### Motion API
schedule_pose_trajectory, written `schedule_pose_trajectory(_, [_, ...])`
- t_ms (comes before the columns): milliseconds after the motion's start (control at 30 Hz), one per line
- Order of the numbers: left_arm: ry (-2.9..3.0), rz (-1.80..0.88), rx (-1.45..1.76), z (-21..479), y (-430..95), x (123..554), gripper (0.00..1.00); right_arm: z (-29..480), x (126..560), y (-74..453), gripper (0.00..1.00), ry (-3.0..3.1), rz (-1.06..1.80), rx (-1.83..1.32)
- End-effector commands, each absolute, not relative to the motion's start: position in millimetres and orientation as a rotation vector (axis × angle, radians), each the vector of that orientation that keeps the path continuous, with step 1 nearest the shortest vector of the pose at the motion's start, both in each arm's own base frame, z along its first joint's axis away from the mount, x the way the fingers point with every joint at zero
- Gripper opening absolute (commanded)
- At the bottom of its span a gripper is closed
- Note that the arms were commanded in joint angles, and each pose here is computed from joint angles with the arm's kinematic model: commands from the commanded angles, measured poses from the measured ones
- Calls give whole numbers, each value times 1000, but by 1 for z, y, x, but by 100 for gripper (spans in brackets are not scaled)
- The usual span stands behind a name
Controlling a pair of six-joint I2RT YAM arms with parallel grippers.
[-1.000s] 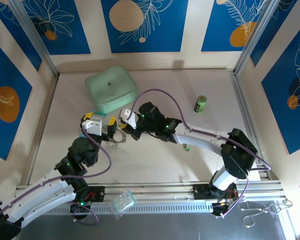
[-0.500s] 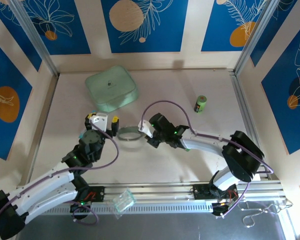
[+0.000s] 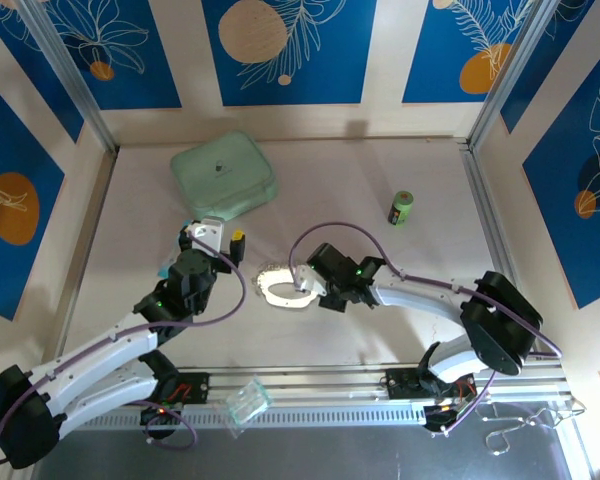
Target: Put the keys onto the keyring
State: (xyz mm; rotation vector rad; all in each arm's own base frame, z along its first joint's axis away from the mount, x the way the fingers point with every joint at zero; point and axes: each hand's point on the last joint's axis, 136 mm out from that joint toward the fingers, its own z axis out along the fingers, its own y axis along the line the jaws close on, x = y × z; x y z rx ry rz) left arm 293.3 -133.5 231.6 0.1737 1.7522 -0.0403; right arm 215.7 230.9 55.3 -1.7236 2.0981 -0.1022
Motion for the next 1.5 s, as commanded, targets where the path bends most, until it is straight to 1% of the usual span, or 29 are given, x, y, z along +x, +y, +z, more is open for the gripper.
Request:
schedule_pose_trajectory(0, [1698,-66,92,254,-128,297,82,40,195,214,11,2104,-169,-1890])
schedule_pose_trajectory(33, [1698,-59,86,254,-126,297,82,39,185,218,16,2095,-112,-1926])
schedule_pose_trajectory(133, [1701,-42,93,252,-125,297,82,45,160,232,27,2079,88,-1955])
schedule_pose_trajectory(200, [1702,-40,109,252,-126,296,82,58,155,240,31,2065,206,-1906])
schedule_pose_trajectory(267, [1703,-45,142,251,-130,296,82,79,158,247,32,2051,319,-1787])
schedule_pose_trajectory(333, [1702,-56,190,250,-136,296,83,106,173,254,35,2047,451,-1572])
schedule_pose_trajectory(400, [1700,-68,224,249,-142,296,83,131,195,253,37,2077,529,-1283])
schedule_pose_trajectory(500, [1715,-76,246,243,-146,296,84,153,218,246,37,2136,649,-918])
schedule_pose_trajectory(567, [1733,-96,263,238,-151,296,84,151,231,235,37,2224,657,-666])
schedule_pose_trajectory(633, [1760,-129,287,233,-158,296,85,137,237,221,37,2347,633,-434])
schedule_pose_trajectory(733, [1790,-174,321,229,-169,296,85,111,232,204,36,2548,572,-262])
schedule_pose_trajectory(833, [1817,-195,332,223,-173,296,84,93,219,204,30,2719,584,-238])
schedule_pose_trajectory(933, [1837,-219,344,220,-177,295,84,84,209,213,24,2811,614,-281])
schedule_pose_trajectory(1067, [1880,-272,392,218,-187,290,84,78,210,220,25,2836,584,-338])
schedule_pose_trajectory(1300, [1940,-324,507,211,-201,281,86,67,227,226,26,2870,469,-429])
schedule_pose_trajectory(1467, [1951,-345,471,206,-199,278,86,59,236,231,26,2888,401,-497])
